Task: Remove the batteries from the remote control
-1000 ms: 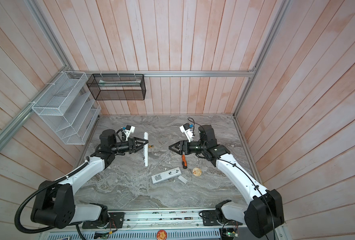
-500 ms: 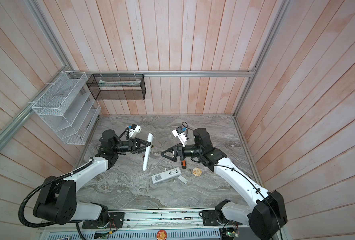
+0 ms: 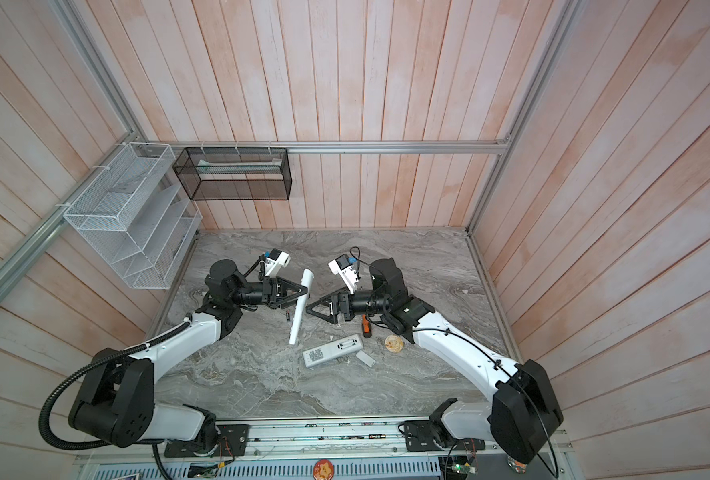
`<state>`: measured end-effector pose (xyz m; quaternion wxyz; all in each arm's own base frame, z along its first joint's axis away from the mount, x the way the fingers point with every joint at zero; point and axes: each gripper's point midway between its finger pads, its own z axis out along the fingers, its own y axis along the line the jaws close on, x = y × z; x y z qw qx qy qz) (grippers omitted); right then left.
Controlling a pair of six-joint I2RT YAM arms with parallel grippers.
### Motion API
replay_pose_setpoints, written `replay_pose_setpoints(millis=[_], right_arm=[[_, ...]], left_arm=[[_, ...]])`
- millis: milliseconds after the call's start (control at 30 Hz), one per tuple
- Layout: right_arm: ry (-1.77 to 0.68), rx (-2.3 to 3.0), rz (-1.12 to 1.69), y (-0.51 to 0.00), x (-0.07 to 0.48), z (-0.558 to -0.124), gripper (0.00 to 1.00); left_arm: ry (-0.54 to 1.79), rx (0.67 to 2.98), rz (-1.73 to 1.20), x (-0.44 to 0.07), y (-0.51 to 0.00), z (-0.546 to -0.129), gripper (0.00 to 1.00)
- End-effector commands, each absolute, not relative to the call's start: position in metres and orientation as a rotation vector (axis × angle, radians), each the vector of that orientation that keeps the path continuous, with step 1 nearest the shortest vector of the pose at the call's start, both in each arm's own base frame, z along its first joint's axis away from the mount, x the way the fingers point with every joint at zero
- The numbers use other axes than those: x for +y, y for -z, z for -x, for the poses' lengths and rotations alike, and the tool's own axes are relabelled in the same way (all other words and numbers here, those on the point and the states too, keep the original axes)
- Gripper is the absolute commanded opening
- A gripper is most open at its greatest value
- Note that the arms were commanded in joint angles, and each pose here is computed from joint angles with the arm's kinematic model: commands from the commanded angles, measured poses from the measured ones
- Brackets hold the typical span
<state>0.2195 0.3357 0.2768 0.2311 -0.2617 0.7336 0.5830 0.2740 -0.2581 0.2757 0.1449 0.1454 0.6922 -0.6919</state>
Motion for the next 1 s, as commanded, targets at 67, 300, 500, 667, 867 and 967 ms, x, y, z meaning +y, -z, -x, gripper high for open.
replay_pose_setpoints(millis=[67, 300, 500, 667, 867, 967], right_arm=[[-1.687, 1.972, 0.670, -0.285, 0.345, -0.222, 0.98], [-1.731, 1.996, 0.676, -0.276, 0.361, -0.219, 0.98], [-1.791, 1.988, 0.706, -0.274, 0.374, -0.215, 0.88], [-1.843, 1.985, 0.727, -0.270, 0.380, -0.212, 0.72], [-1.880, 1.973, 0.746, -0.270, 0.382, -0.208, 0.43], [-1.875, 1.973, 0.748, -0.270, 0.381, -0.208, 0.35]], left_arm=[[1.935, 1.884, -0.476, -0.260, -0.298, -0.280, 0.41], [1.929, 1.871, -0.462, -0.260, -0.299, -0.282, 0.41], [1.927, 1.853, -0.467, -0.260, -0.303, -0.282, 0.40], [1.940, 1.838, -0.465, -0.260, -0.305, -0.281, 0.40], [1.942, 1.831, -0.465, -0.260, -0.305, -0.280, 0.40], [1.942, 1.833, -0.460, -0.260, -0.304, -0.281, 0.41]])
